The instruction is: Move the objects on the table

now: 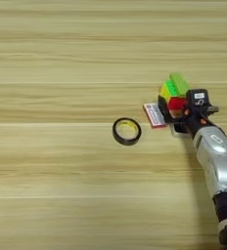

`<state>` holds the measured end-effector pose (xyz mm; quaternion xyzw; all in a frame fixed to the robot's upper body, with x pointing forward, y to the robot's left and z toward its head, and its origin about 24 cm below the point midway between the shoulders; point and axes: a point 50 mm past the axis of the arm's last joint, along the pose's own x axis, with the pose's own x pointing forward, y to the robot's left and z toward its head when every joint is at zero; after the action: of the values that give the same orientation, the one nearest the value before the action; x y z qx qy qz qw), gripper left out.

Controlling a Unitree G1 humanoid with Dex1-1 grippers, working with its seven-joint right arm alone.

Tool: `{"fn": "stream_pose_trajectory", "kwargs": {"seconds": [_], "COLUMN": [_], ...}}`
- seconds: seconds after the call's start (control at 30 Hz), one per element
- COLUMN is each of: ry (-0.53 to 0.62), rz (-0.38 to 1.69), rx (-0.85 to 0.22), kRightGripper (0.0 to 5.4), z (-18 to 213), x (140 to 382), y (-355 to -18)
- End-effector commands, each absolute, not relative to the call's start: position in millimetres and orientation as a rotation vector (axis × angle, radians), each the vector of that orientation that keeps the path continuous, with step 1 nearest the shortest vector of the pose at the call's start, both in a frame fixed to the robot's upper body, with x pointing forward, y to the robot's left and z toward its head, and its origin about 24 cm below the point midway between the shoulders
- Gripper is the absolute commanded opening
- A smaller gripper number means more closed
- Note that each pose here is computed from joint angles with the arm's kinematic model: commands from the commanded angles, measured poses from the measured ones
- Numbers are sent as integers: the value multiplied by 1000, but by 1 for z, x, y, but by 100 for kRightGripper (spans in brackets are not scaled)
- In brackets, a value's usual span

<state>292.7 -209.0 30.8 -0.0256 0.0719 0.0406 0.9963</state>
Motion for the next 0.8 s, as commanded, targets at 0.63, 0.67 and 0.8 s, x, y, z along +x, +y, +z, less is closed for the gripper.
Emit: {"fn": "stream_pose_trajectory", "kwargs": {"seconds": [0.63, 0.67, 0.8], "ry": [-8, -10, -16], "rz": [101, 105, 115], "rx": [-77, -78, -78], "kRightGripper": [331, 331, 331], "z": [66, 67, 69], "x": [312, 313, 315], "y": [-208, -207, -204]}}
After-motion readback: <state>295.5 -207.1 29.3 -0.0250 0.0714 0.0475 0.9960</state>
